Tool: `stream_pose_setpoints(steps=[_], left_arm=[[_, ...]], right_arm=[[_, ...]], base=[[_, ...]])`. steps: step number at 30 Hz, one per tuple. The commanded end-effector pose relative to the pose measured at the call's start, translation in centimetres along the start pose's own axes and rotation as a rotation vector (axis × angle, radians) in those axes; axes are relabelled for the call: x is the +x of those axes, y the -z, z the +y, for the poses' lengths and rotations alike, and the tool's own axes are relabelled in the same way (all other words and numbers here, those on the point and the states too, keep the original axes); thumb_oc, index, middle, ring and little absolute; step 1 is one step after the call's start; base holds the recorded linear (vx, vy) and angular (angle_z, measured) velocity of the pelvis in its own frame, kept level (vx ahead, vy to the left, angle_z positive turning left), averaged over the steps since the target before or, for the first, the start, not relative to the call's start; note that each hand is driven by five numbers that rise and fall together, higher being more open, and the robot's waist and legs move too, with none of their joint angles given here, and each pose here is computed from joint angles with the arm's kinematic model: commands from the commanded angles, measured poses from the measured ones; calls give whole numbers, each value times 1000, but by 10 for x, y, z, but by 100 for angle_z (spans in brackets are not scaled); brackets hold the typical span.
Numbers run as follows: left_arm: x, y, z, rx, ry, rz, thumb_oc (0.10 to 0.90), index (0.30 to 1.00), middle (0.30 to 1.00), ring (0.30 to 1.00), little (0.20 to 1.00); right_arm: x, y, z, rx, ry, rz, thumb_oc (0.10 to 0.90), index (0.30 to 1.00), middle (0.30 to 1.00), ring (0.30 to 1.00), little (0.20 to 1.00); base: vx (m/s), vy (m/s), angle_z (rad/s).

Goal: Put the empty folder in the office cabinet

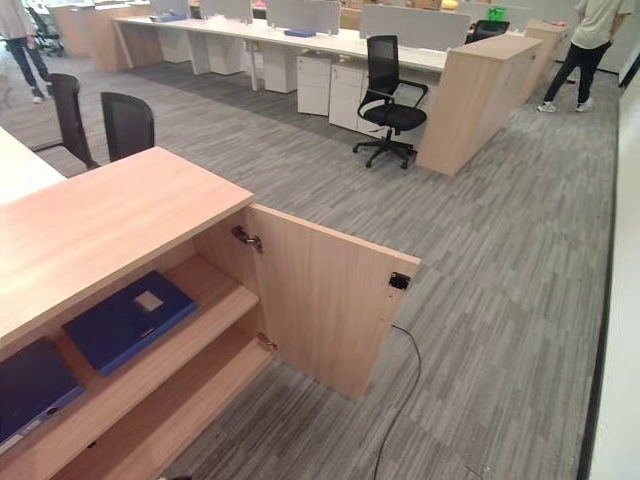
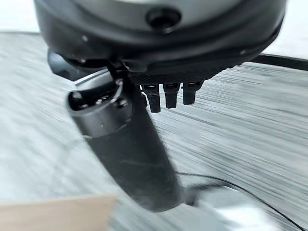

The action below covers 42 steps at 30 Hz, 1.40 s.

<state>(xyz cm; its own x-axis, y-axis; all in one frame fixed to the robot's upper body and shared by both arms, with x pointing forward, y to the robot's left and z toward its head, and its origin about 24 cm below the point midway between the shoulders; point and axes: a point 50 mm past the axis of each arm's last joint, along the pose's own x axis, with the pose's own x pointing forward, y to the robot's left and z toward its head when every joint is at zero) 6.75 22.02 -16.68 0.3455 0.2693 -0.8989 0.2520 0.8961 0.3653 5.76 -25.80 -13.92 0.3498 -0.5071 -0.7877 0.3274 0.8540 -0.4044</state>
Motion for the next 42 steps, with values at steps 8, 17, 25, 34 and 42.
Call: stream_pose_setpoints(steps=[8, 17, 25, 34, 42], left_arm=[[2, 6, 7, 85, 14, 58, 800, 900, 900, 900, 900], [-1, 35, 21, 42, 11, 193, 800, 900, 900, 900, 900], [6, 8, 41, -30, -59, 106, 800, 900, 900, 900, 900], [1, 26, 27, -61, -16, 143, 800, 900, 900, 900, 900], [0, 31, 28, -87, -6, 158, 800, 900, 900, 900, 900]], right_arm=[[-19, -191, -44, 10, 85, -747, 800, 900, 900, 900, 900], [-73, -277, -25, -160, -95, -1120, 800, 900, 900, 900, 900], [-113, -313, 8, -241, -358, -1276, 800, 900, 900, 900, 900], [-148, -344, 43, -174, -653, -1339, 800, 900, 900, 900, 900], [-194, -282, 116, 37, -1448, -1079, 800, 900, 900, 900, 900]], base=[[33, -124, 9], [27, -118, 17], [18, -71, 2], [-13, -75, -1], [0, -49, 2]])
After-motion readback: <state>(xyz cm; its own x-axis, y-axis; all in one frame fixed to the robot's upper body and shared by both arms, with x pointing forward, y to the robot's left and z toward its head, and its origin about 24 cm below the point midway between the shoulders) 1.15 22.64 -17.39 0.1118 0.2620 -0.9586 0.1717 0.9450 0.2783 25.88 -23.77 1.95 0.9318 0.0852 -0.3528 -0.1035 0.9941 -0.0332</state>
